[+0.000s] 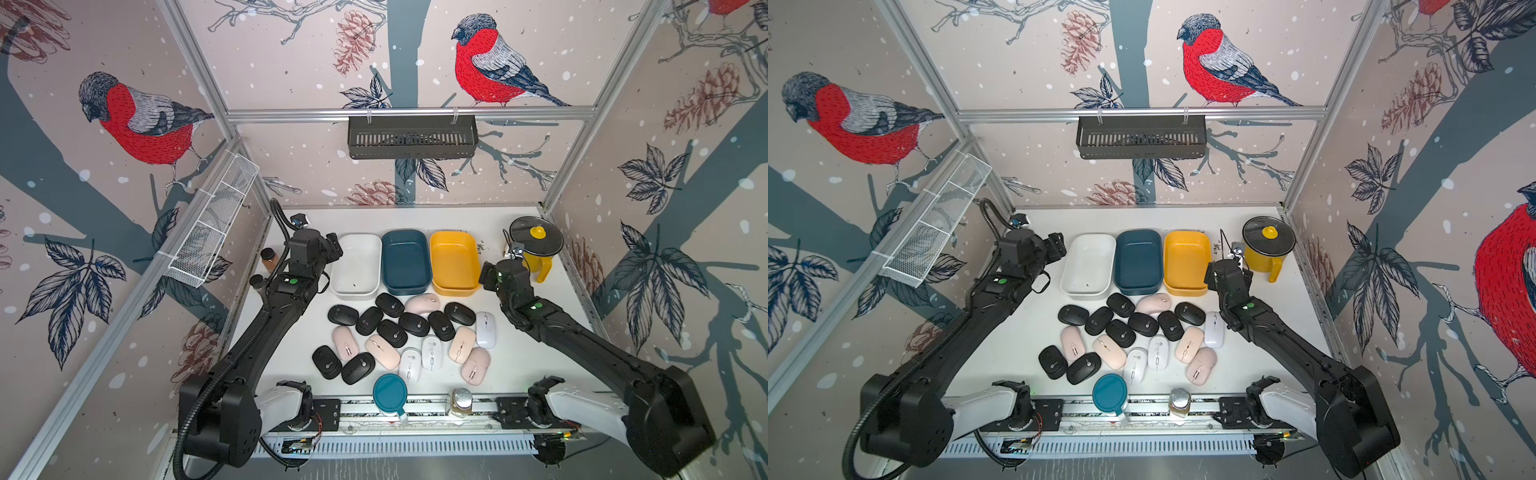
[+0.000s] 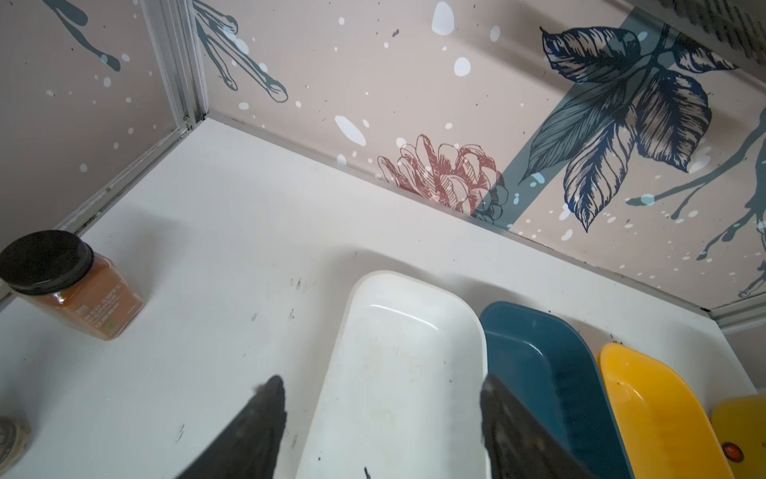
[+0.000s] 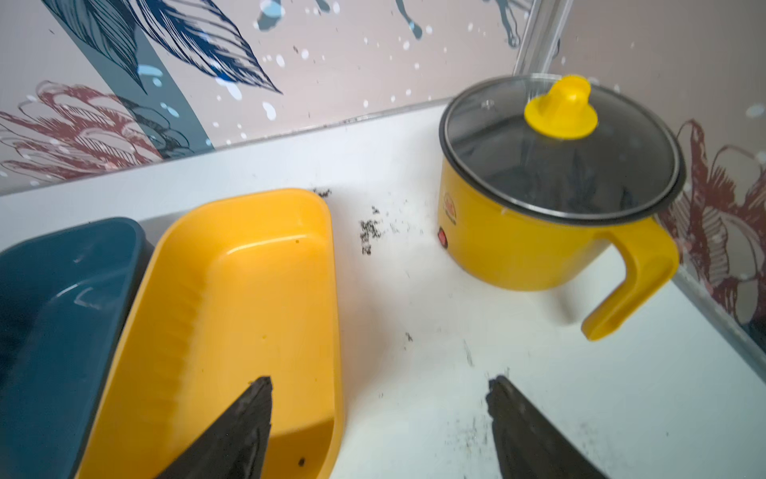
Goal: Place the mice by color into the storage box
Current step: Pick up the mouse from the center of the board.
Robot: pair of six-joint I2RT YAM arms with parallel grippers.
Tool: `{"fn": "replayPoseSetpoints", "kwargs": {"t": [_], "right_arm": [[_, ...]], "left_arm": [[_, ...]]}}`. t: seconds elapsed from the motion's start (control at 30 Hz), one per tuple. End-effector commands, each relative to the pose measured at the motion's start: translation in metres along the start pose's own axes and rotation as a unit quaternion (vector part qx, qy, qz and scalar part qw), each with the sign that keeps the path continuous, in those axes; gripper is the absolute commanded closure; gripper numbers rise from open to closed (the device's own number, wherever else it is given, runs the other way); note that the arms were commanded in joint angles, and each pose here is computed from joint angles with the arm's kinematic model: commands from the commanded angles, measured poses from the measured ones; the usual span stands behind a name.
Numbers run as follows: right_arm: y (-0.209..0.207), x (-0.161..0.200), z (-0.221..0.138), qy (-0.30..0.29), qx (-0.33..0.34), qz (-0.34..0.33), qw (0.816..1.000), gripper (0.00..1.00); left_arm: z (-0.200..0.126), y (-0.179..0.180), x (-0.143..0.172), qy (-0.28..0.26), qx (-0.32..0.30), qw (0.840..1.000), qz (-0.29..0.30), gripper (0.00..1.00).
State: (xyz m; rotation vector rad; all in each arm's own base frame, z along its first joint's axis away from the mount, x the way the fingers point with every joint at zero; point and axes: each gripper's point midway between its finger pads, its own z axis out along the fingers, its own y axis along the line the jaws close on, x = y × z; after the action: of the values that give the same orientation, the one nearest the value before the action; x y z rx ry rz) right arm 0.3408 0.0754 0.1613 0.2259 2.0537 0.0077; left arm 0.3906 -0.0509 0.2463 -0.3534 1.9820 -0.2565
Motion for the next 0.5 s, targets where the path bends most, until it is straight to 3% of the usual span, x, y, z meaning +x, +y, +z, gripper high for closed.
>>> {"fn": "replayPoseSetpoints", "kwargs": {"t": [0.0,0.17,0.47], "right_arm": [[-0.004,0.038,-0.005,0.073,0.0,0.02,0.997,0.18],[0.0,0.071,-0.007,0.134,-0.023,0.027,0.99,0.18],[-0.005,0.124,-0.016,0.221,-0.031,0.049,0.974,0.19]], "left_arm": [[-0.007,0.001,0.026,0.058,0.012,0.997,0.045,0.25],[-0.009,-0.009,0.042,0.061,0.064,0.992,0.087,0.25],[-0.001,-0.004,0.055,0.08,0.052,0.994,0.058,0.25]]}}
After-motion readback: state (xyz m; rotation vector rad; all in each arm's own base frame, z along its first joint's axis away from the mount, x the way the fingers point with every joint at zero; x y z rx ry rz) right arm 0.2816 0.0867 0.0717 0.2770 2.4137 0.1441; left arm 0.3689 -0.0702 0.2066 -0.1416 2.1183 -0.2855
